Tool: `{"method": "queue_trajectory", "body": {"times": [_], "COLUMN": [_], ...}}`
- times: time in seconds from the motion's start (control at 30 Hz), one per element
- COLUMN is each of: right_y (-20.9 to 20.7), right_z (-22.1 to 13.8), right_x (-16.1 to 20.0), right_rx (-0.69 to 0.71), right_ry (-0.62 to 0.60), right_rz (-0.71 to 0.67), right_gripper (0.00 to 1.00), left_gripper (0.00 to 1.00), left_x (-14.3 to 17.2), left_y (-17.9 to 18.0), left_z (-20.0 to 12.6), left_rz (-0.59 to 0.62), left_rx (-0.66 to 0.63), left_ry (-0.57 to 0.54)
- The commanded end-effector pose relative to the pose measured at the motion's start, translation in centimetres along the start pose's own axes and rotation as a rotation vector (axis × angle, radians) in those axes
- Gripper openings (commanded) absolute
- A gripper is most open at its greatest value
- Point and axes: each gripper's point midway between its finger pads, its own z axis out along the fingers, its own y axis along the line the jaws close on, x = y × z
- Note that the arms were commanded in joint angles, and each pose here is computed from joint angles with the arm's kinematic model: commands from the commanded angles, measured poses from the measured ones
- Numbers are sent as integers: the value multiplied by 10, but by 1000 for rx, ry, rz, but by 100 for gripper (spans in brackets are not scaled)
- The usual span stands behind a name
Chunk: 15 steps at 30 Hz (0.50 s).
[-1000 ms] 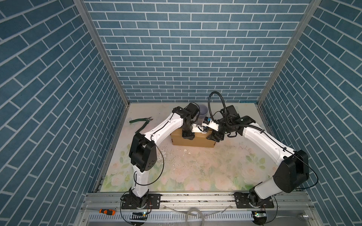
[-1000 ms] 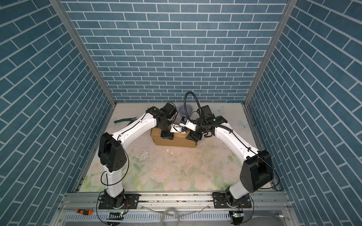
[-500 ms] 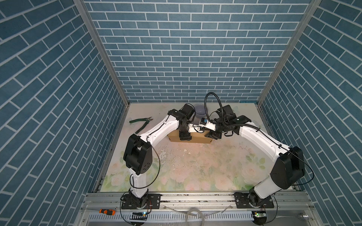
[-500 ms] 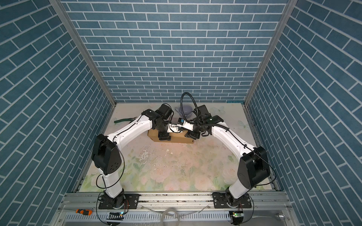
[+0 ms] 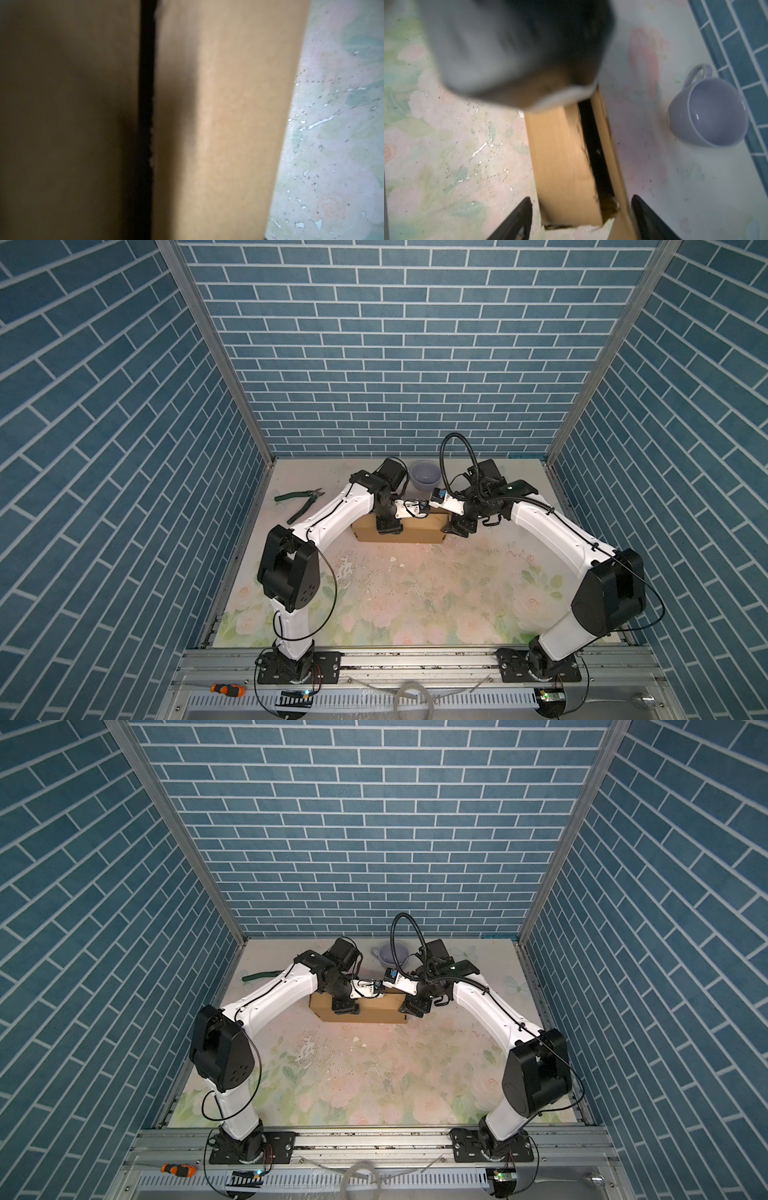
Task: Assemble paper box
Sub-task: Press the paper box at the center of the table.
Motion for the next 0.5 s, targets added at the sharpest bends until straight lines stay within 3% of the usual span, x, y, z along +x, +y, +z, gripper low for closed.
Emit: {"method": "queue_trajectory", "body": {"times": [0.0,0.03,0.07,0.2,0.37,0.47], "right_y": [13,11,6,-7,-12,-17], "right_z": [3,4,5,8,16,3], "right_x": [19,21,22,13,3,-2], "right_rx": [-22,-4,26,100,84,98], "right_ry": [65,68,68,13,-30,-63], "right_rz": [12,6,-3,-40,-44,-32], "right_gripper": [89,98,99,99,95,95], "left_gripper": [62,62,61,60,59,58], "left_x": [-11,-13,-14,-14,-16,-14], "left_y": [-6,-7,-8,-11,-13,-17], "left_z": [-11,-12,-12,-3,4,8], "left_rz": [-20,-24,-26,-36,-33,-18], "left_rx": [63,74,87,132,145,154], "left_ry": [-73,-86,-94,-87,-100,-98]}}
